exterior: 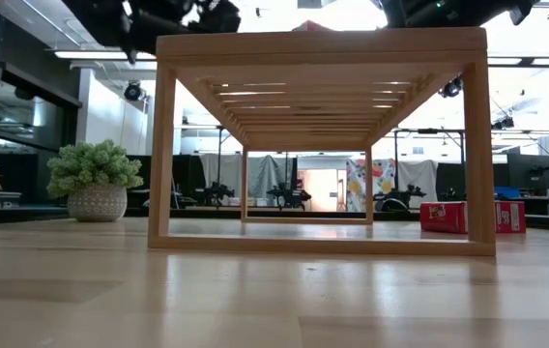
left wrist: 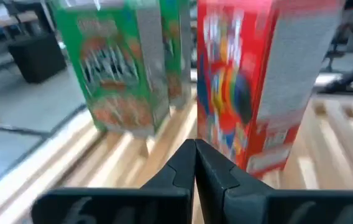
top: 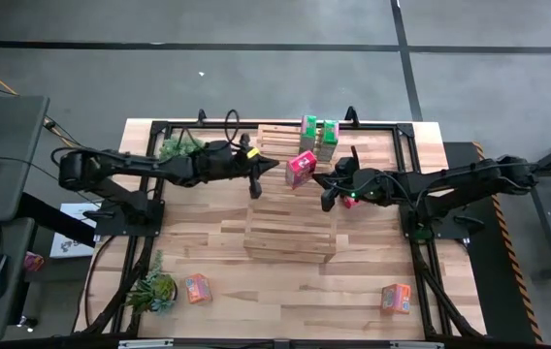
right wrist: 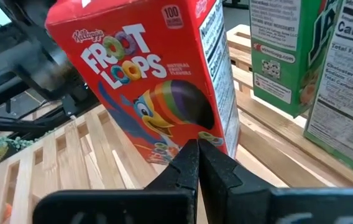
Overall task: Stack cereal on shelf
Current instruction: Adjust the red cereal box, then put the red cereal box on the shelf aligned with the other red cereal box
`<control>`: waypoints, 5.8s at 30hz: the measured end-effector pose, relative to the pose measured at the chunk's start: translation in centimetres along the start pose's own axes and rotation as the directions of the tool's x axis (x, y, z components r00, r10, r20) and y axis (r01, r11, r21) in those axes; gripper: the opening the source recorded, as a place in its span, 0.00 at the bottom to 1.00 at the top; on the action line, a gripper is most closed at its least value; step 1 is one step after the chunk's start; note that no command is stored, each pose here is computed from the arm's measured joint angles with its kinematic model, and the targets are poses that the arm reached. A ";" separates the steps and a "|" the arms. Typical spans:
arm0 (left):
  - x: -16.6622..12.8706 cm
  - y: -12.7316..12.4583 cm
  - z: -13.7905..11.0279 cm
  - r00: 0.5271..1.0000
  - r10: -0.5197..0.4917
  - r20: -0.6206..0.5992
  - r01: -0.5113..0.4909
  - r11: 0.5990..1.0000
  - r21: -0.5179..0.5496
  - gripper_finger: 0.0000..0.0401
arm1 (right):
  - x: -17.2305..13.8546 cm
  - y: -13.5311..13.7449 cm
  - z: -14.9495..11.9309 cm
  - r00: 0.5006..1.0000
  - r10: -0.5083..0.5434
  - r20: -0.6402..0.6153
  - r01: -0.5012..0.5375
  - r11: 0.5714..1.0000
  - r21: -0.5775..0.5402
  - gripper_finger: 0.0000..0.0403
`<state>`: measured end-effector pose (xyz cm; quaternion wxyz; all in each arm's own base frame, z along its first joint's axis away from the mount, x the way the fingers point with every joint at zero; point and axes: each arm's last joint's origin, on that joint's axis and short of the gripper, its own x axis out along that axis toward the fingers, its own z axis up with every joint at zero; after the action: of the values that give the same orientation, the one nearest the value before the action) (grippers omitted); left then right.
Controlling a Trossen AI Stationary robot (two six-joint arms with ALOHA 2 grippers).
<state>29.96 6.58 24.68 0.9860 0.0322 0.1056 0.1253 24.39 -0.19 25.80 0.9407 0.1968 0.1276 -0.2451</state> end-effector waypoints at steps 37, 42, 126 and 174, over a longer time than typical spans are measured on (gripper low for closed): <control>1.8 -3.4 -1.4 0.972 -0.232 0.039 0.234 0.970 -0.067 0.00 | 0.5 -0.9 1.1 0.995 -0.058 0.077 0.054 0.997 0.049 0.00; 1.7 -3.8 -1.3 0.969 -0.242 0.054 0.245 0.967 -0.063 0.00 | 0.5 -0.8 1.2 0.995 -0.044 0.092 0.039 0.998 0.057 0.00; -6.3 -2.3 0.6 0.929 -0.201 0.312 0.214 0.977 -0.007 0.00 | -6.4 -9.2 -10.1 0.583 -0.201 -0.787 0.563 0.799 0.213 0.00; -6.2 -2.2 0.5 0.932 -0.200 0.303 0.213 0.977 -0.008 0.00 | -8.7 0.2 -17.6 0.867 -0.342 -0.362 0.427 0.885 0.188 0.00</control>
<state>24.72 2.81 26.26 0.9986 0.0196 -0.0452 0.0168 14.60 11.18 13.16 0.8048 0.3263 0.2812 -0.4084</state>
